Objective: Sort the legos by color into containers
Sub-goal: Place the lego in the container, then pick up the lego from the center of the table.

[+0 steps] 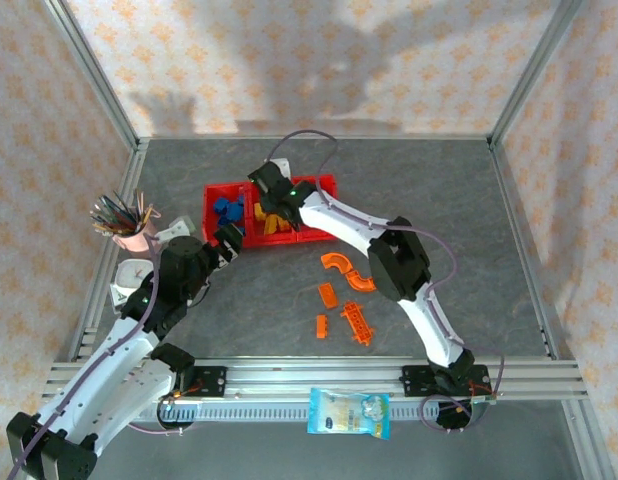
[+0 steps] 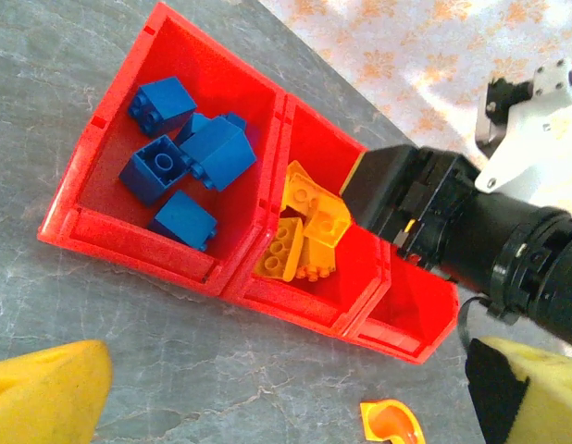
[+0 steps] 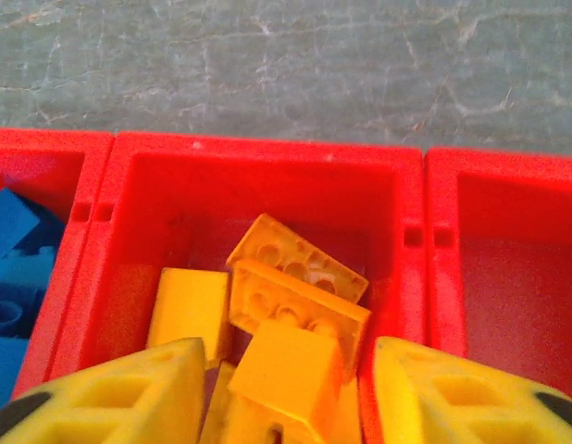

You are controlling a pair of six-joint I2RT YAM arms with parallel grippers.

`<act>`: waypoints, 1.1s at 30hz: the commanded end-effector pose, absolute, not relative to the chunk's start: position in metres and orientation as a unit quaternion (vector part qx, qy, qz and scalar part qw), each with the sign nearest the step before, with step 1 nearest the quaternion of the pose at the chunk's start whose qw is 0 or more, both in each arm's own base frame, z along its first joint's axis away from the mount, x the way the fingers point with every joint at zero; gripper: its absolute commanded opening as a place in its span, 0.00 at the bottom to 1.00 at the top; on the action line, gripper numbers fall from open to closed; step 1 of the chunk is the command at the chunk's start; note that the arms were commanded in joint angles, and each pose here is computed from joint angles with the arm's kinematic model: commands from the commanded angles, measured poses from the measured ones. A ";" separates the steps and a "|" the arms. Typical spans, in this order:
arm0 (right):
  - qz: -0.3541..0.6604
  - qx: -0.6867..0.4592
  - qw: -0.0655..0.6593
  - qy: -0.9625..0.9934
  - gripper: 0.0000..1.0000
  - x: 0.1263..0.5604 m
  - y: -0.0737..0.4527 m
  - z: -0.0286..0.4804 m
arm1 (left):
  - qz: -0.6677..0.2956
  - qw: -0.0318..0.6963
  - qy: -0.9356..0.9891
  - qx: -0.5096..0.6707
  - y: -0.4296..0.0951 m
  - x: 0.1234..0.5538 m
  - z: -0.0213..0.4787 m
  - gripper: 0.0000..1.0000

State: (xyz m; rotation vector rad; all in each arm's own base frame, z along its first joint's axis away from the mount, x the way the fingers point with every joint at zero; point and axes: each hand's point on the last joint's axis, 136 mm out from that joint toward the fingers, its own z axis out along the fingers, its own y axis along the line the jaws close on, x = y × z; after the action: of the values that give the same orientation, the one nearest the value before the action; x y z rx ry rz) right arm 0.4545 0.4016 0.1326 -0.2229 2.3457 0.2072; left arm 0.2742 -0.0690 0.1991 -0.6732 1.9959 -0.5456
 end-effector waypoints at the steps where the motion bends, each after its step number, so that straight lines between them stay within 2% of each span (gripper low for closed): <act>1: 0.095 -0.099 0.411 0.901 0.58 0.454 0.407 0.177 | -0.218 0.488 0.802 -0.267 -0.065 0.279 0.219 0.99; 5: 0.088 -0.095 0.424 0.896 0.61 0.442 0.387 0.199 | -0.228 0.485 0.804 -0.256 -0.071 0.280 0.221 0.99; 12: 0.099 -0.091 0.409 0.902 0.67 0.392 0.339 0.201 | -0.255 0.474 0.811 -0.229 -0.086 0.283 0.218 0.99; 21: 0.076 -0.095 0.343 0.932 0.73 0.315 0.264 0.155 | -0.296 0.447 0.817 -0.213 -0.110 0.279 0.208 0.99; 25: 0.073 -0.138 0.300 0.941 0.74 0.285 0.248 0.128 | -0.300 0.438 0.823 -0.202 -0.124 0.277 0.201 0.99; 33: 0.001 -0.167 0.256 0.952 0.75 0.273 0.222 0.090 | -0.311 0.422 0.829 -0.194 -0.147 0.277 0.192 0.99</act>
State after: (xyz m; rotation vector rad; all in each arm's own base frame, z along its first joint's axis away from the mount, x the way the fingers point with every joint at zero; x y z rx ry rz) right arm 0.2747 0.2335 0.0997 -0.4120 2.5646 0.0975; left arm 0.2720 -0.1458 0.1869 -0.4551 2.1220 -0.7641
